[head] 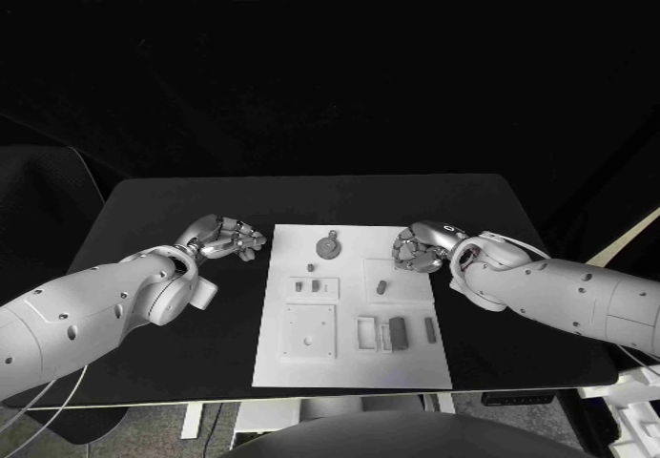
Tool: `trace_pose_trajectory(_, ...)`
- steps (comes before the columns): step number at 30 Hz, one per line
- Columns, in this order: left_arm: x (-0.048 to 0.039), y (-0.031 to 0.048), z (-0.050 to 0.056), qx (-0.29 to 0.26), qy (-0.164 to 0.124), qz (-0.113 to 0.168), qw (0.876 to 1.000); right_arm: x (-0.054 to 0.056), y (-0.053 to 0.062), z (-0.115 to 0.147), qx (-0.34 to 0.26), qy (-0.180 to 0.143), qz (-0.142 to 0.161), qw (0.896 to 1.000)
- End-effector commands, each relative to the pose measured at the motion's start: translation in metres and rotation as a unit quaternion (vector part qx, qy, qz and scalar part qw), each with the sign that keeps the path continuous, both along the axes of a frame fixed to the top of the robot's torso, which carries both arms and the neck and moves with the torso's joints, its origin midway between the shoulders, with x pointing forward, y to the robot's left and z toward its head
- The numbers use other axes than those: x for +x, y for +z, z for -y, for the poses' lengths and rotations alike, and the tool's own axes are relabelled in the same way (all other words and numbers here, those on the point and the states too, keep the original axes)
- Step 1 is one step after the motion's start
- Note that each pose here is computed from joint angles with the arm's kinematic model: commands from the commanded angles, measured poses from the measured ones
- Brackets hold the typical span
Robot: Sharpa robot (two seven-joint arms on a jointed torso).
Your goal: Assemble the parts on the task board
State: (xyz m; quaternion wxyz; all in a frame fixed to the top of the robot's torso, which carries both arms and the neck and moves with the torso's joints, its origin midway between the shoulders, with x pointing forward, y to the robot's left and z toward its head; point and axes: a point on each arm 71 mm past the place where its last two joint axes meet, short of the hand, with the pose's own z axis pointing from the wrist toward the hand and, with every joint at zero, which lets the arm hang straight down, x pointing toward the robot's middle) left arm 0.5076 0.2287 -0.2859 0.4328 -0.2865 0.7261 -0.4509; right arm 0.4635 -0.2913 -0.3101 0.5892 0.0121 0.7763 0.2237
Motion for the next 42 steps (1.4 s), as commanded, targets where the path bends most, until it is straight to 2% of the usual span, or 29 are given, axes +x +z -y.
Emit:
trace_pose_trajectory(1,0.0,0.0007,0.002,-0.006,-0.005,-0.001,1.0,0.0,0.007,-0.001,0.009,0.0,-0.003,1.0)
trace_pose_trajectory(6,0.0001,0.0006,0.002,-0.006,-0.005,-0.001,1.0,-0.001,0.016,-0.005,0.023,0.004,-0.004,1.0)
trace_pose_trajectory(13,0.0001,0.0007,0.001,-0.005,-0.004,-0.001,1.0,-0.006,0.02,-0.021,0.056,0.017,-0.013,0.998)
trace_pose_trajectory(26,0.0,0.0007,0.002,-0.006,-0.005,-0.001,1.0,-0.022,0.03,-0.081,0.125,0.082,-0.031,0.988)
trace_pose_trajectory(31,-0.0002,0.0008,0.003,-0.007,-0.007,-0.001,1.0,-0.027,0.027,-0.101,0.142,0.104,-0.047,0.983)
trace_pose_trajectory(42,-0.001,0.0011,0.004,-0.007,-0.007,-0.001,1.0,-0.039,0.003,-0.134,0.149,0.136,-0.079,0.976)
